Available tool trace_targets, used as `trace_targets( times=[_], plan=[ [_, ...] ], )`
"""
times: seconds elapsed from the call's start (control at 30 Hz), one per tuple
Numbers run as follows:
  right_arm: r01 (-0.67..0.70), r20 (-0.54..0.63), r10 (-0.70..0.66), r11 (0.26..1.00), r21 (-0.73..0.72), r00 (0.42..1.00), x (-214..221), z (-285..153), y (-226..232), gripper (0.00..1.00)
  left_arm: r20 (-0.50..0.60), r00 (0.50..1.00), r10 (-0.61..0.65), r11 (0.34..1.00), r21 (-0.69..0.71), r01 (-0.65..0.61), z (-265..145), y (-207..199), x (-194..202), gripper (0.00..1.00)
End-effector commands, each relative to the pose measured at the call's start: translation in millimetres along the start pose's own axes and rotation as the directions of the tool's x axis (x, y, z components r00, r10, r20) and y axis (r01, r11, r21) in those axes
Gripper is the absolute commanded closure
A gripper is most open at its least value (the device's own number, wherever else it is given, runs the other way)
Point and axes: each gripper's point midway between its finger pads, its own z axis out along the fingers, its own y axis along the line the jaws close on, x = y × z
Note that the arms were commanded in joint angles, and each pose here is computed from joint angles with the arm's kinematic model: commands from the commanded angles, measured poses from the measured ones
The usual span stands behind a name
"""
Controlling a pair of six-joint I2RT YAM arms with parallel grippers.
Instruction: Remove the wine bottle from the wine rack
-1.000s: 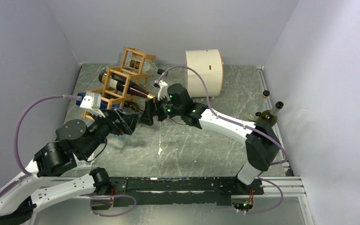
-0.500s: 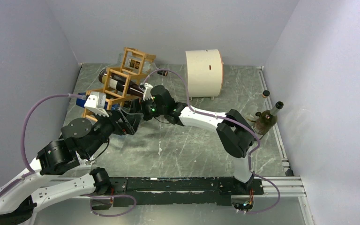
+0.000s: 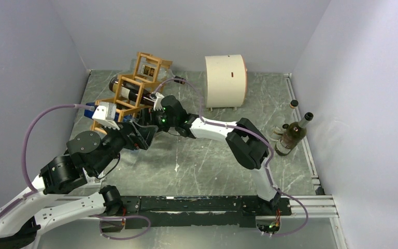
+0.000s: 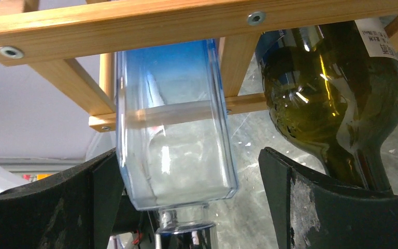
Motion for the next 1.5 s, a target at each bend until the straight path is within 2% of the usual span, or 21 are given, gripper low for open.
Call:
trace_targets(
  times=[0.0,0.2,0.33,0.6,0.8,0.97,1.13,1.27,1.47],
  plan=[
    [-0.016,0.042,0.017,0.999,-0.037,0.999,-13,10,7,0.00,0.004,1.000,-0.001,1.000,0.005,0.001,-2,-2,-5,0.01],
    [-0.040,0.041,0.043,0.996,-0.080,0.998,-12,20,13,0.03,0.001,1.000,-0.007,1.000,0.007,0.007,-1,-2,-3,0.01],
    [-0.055,0.042,0.058,0.996,-0.070,0.997,-10,21,9,0.10,-0.004,1.000,-0.009,1.000,0.010,0.009,-2,-3,-3,0.01],
    [-0.045,0.054,0.051,0.992,-0.116,0.997,-13,5,22,0.48,-0.017,1.000,-0.018,1.000,0.008,0.018,-1,-3,1,0.01],
    [-0.056,0.054,0.065,0.986,-0.155,0.996,-9,-24,28,0.70,-0.029,1.000,0.001,1.000,0.001,-0.001,3,-1,8,0.01],
    [-0.029,0.041,0.037,0.983,-0.179,0.998,-7,-58,35,0.81,-0.043,0.999,0.014,1.000,-0.006,-0.014,5,0,13,0.01],
    [-0.013,0.022,0.018,0.978,-0.210,1.000,-1,-97,40,0.99,-0.042,0.999,0.031,0.999,-0.012,-0.031,6,2,14,0.01],
    [-0.015,0.027,0.023,0.966,-0.258,0.999,-3,-132,47,1.00,-0.039,0.998,0.049,0.999,-0.014,-0.050,9,2,13,0.01],
    [-0.048,-0.009,0.047,0.966,-0.256,0.999,6,-168,38,1.00,-0.056,0.995,0.077,0.997,-0.002,-0.077,17,-4,17,0.01]
  ],
)
